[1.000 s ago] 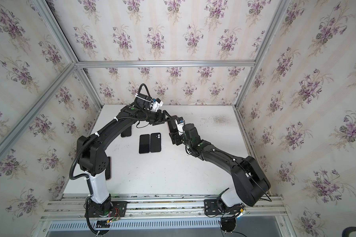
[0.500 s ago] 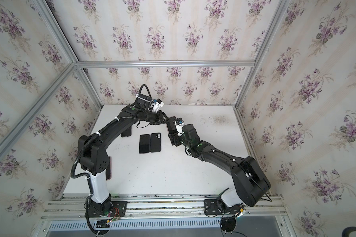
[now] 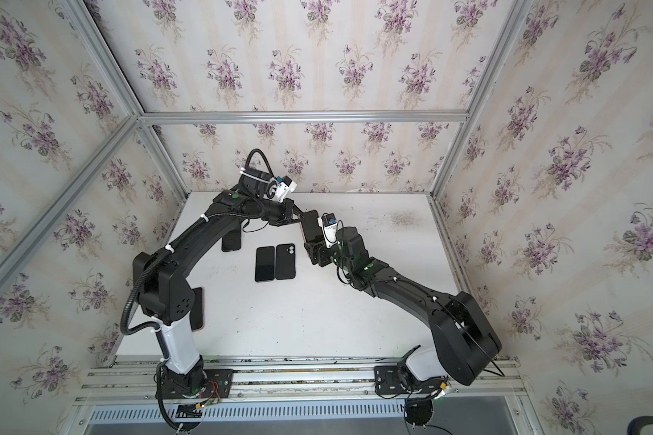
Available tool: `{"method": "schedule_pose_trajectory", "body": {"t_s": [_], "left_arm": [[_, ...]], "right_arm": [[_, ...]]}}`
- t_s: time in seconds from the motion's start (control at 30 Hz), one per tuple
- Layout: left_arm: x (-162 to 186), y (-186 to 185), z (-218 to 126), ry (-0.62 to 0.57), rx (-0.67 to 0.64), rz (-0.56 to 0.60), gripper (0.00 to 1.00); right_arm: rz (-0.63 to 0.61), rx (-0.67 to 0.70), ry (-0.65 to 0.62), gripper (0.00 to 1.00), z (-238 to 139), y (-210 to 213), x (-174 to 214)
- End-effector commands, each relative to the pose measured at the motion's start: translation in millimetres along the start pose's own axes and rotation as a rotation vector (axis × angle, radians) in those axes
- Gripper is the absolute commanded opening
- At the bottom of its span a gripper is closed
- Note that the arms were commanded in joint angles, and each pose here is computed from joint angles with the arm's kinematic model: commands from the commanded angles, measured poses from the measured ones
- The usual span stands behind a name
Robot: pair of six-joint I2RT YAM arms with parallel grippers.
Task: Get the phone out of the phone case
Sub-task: 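Hold the pink-cased phone with left gripper while right gripper releases and draws back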
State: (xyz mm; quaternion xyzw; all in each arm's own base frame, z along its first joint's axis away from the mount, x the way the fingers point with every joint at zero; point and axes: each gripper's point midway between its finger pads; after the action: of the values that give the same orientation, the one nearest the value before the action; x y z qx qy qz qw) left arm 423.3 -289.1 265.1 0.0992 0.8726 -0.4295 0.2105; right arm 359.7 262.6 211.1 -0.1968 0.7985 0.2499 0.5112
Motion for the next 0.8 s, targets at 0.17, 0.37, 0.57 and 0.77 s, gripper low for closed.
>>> {"method": "schedule_pose_trajectory", "body": {"t_s": [0.17, 0.37, 0.57, 0.77], "left_arm": [[-67, -25, -72, -0.278, 0.022, -0.079, 0.0], [-89, -41, -107, -0.393, 0.073, -0.11, 0.0], [-99, -59, -130, -0.495, 0.171, -0.143, 0.0], [-99, -69, -140, -0.555, 0.274, -0.185, 0.0]], "right_arm": [[0.136, 0.035, -0.057, 0.89, -34, -2, -22], [0.269, 0.044, -0.113, 0.92, -62, -9, -38], [0.489, 0.017, -0.195, 0.95, -84, -27, -53], [0.737, -0.098, -0.26, 0.96, -88, -35, -68]]}}
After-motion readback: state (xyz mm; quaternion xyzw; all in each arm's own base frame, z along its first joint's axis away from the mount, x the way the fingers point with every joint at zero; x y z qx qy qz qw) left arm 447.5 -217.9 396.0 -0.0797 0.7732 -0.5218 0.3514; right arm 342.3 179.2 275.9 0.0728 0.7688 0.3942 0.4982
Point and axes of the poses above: each gripper's point midway between its finger pads, its own z axis out along the fingers, its own y axis along the line the jaws close on, x = y × z, and after that the axes turned 1 degree about -z, right-handed
